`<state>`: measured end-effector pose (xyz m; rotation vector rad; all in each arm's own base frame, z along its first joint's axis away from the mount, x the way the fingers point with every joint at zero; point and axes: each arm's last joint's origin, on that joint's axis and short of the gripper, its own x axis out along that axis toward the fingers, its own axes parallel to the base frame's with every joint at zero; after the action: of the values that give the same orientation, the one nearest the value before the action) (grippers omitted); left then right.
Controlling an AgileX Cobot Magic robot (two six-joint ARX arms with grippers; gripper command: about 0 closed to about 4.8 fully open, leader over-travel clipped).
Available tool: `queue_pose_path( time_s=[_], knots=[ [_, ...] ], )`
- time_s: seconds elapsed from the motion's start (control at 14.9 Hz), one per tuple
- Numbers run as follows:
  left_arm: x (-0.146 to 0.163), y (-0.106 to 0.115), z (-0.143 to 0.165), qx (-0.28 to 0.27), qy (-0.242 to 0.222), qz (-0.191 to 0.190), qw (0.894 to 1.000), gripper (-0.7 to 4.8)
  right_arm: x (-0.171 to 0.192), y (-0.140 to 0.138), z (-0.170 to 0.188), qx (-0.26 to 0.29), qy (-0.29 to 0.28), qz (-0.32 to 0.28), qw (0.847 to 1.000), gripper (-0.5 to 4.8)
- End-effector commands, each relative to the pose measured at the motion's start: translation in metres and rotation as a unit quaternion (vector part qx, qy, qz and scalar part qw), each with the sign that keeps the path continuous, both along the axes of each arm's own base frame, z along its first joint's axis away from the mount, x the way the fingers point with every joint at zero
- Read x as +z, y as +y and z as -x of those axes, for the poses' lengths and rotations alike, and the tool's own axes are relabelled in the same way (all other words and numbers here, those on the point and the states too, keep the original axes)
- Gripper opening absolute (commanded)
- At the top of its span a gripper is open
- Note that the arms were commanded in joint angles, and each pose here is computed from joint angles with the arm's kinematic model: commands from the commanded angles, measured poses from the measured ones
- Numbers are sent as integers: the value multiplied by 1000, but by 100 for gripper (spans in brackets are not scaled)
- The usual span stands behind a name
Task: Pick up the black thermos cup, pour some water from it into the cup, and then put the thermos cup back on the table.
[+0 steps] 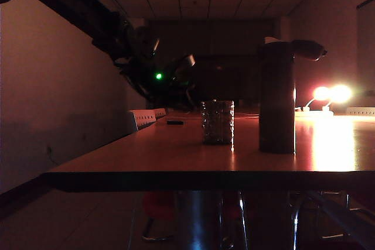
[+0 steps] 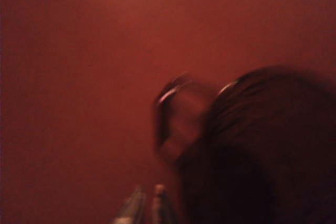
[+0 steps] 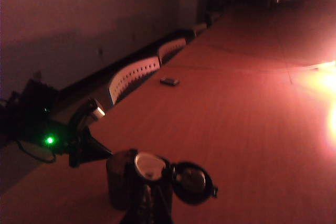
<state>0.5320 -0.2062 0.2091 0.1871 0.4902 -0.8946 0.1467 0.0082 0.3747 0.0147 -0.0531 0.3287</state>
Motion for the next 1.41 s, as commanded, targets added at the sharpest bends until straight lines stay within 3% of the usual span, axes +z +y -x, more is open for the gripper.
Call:
queue_pose_path(
  time_s=[0.07, 0.27, 0.47, 0.94, 1.41],
  knots=[
    [16, 0, -7, 41, -57, 29, 997, 35, 4, 0, 1, 3, -14, 1, 1000, -1],
    [33, -7, -11, 71, -85, 117, 987, -8, 3, 0, 1, 5, -14, 2, 1000, -1],
    [36, -13, -9, 74, -71, 151, 983, -8, 3, 1, 1, 12, -14, 2, 1000, -1],
    [25, -38, -1, 39, -52, 156, 986, -8, 4, 1, 1, 12, -14, 2, 1000, -1],
    [10, -40, -2, 55, -25, 133, 989, -8, 5, 1, 5, 21, -19, 3, 1000, -1]
  ],
)
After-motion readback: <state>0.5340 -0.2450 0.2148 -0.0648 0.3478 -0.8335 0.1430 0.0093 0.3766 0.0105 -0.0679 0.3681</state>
